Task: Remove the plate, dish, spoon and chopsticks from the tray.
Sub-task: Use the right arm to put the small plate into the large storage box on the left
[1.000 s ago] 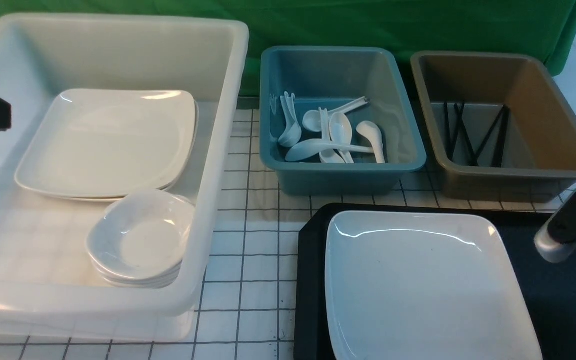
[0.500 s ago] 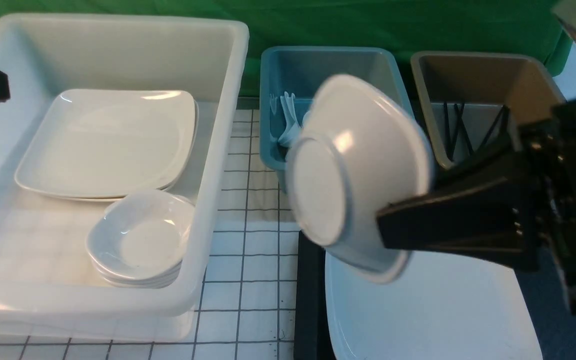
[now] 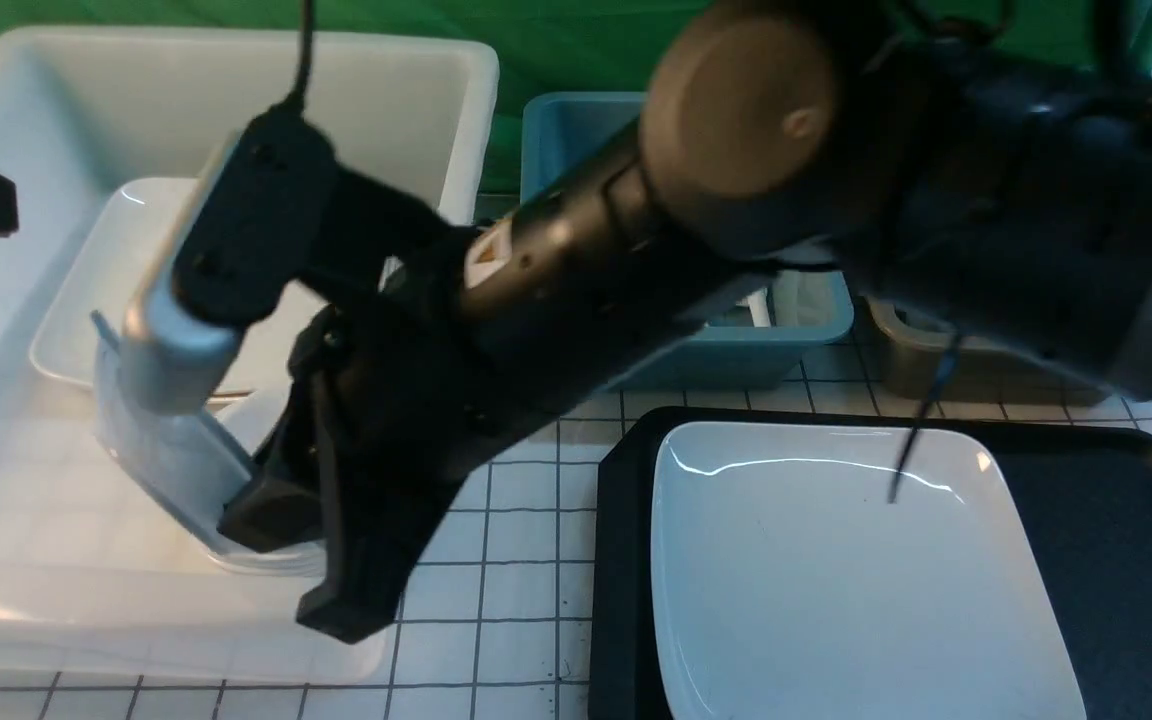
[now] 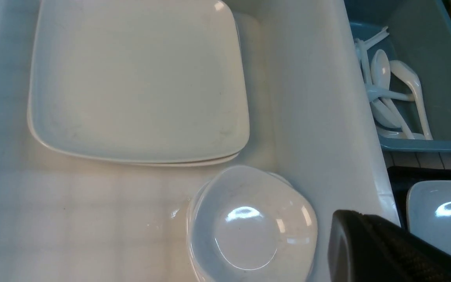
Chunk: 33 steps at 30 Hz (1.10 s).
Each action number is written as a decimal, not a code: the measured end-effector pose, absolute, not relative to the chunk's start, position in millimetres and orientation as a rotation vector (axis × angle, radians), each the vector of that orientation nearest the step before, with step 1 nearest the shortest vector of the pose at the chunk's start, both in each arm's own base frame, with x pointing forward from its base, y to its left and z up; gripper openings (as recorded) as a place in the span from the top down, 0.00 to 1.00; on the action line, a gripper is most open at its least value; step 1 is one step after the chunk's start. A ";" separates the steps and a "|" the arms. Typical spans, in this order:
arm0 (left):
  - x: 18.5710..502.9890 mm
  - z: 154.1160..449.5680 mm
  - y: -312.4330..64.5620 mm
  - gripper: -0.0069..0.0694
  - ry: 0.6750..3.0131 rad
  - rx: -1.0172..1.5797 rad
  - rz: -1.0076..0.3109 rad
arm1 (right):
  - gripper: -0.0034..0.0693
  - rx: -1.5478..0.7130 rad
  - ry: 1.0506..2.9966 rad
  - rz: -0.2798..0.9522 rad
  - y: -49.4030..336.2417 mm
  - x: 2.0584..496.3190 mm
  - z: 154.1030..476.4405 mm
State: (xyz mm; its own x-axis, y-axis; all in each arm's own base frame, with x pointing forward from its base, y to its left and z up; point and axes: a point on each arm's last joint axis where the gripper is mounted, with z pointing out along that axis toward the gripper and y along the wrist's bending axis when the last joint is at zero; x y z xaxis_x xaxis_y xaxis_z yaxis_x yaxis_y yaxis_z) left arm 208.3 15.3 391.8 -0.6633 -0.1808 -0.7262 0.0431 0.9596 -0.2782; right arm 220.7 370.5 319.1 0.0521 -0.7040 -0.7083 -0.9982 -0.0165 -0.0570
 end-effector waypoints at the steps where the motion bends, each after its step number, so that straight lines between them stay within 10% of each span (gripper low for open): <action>1: 208.3 391.8 15.3 0.90 2.272 -0.096 -0.345 | 0.84 -1.801 1.689 0.619 377.3 224.2 311.7; 15: 208.3 391.8 15.3 0.90 2.273 -0.121 -0.357 | 0.80 -1.888 1.624 0.329 409.9 245.9 245.1; 25: 206.0 390.4 12.1 0.90 2.302 -0.126 -0.406 | 0.49 -1.788 1.759 0.374 408.5 245.7 247.4; 33: 206.0 390.6 11.6 0.90 2.300 -0.127 -0.415 | 0.68 -1.797 1.831 0.335 368.4 223.2 316.4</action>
State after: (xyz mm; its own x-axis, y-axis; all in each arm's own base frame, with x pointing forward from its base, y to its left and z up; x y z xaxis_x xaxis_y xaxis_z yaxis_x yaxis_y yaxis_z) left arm 206.0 11.6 390.6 -0.6910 -0.2180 -0.6892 0.0368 0.9416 -0.3347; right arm 223.2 368.4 316.4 0.0418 -0.8412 -0.5390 -0.9776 0.0768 -0.1958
